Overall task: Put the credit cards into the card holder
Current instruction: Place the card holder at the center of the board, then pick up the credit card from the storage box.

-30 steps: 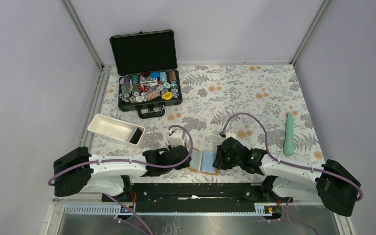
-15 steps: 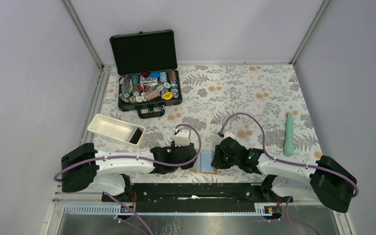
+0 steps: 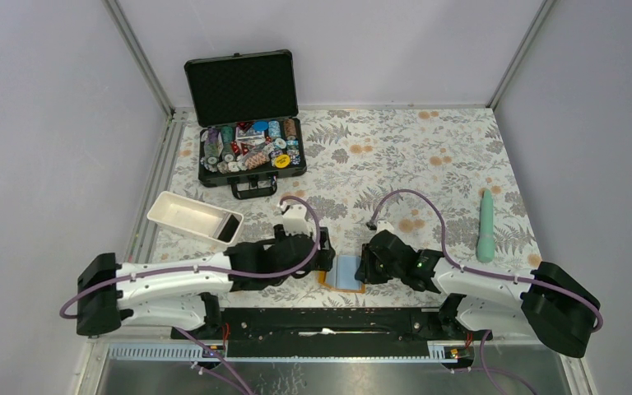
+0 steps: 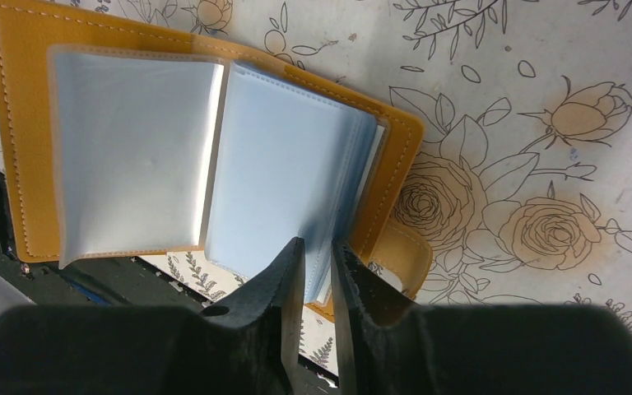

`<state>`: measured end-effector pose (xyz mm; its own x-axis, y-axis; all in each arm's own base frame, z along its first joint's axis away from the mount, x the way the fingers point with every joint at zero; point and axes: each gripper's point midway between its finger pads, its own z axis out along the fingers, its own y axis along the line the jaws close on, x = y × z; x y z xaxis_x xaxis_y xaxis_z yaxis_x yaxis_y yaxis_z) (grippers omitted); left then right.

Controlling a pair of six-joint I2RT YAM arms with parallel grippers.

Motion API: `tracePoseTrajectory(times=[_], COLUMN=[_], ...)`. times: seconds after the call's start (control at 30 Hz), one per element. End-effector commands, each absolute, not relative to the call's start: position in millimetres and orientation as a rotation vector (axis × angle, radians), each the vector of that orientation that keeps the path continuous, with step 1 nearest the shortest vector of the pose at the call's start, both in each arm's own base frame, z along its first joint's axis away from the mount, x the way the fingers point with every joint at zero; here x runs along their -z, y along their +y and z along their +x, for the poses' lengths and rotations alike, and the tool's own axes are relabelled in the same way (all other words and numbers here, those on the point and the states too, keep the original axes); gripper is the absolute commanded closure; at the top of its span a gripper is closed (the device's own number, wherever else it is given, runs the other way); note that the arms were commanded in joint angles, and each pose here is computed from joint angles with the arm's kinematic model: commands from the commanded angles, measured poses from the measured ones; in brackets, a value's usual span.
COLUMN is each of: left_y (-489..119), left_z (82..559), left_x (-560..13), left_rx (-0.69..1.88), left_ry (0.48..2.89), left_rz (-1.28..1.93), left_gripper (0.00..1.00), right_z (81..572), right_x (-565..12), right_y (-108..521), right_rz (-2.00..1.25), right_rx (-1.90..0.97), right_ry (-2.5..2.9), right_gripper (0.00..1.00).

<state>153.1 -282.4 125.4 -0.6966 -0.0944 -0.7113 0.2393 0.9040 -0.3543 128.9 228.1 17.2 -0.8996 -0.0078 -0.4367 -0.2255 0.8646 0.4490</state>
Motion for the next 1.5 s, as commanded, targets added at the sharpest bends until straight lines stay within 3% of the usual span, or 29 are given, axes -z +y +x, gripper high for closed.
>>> tracePoseTrajectory(times=[0.0,0.2,0.37,0.67,0.83,1.47], left_y=[-268.0,-203.4,-127.2,-1.8,7.7,-11.2], left_z=[166.5,207.2,249.6,274.8,281.0,281.4], left_x=[-148.6,-157.5,-168.0,-152.2,-131.0,-84.4], left_rx=[0.624,0.474,0.309,-0.315,-0.418,-0.309], left_ry=[2.234,2.275,2.283,2.38,2.472,2.701], left_rz=[0.023,-0.078,-0.227,-0.354,-0.278,-0.094], left_gripper=[0.13,0.02,0.01,0.01,0.01,0.01], right_z=[132.4,135.1,135.2,135.0,133.8,132.4], right_x=[-16.7,-20.1,-22.2,-28.6,-28.3,-26.5], right_y=[220.8,221.0,220.1,224.6,225.6,227.8], right_rz=[-0.168,-0.172,-0.168,-0.178,-0.182,-0.18], right_rx=[-0.634,-0.621,-0.625,-0.668,-0.68,-0.698], right_ry=[2.61,2.604,2.596,2.575,2.577,2.581], right_gripper=[0.75,0.75,0.75,0.75,0.75,0.75])
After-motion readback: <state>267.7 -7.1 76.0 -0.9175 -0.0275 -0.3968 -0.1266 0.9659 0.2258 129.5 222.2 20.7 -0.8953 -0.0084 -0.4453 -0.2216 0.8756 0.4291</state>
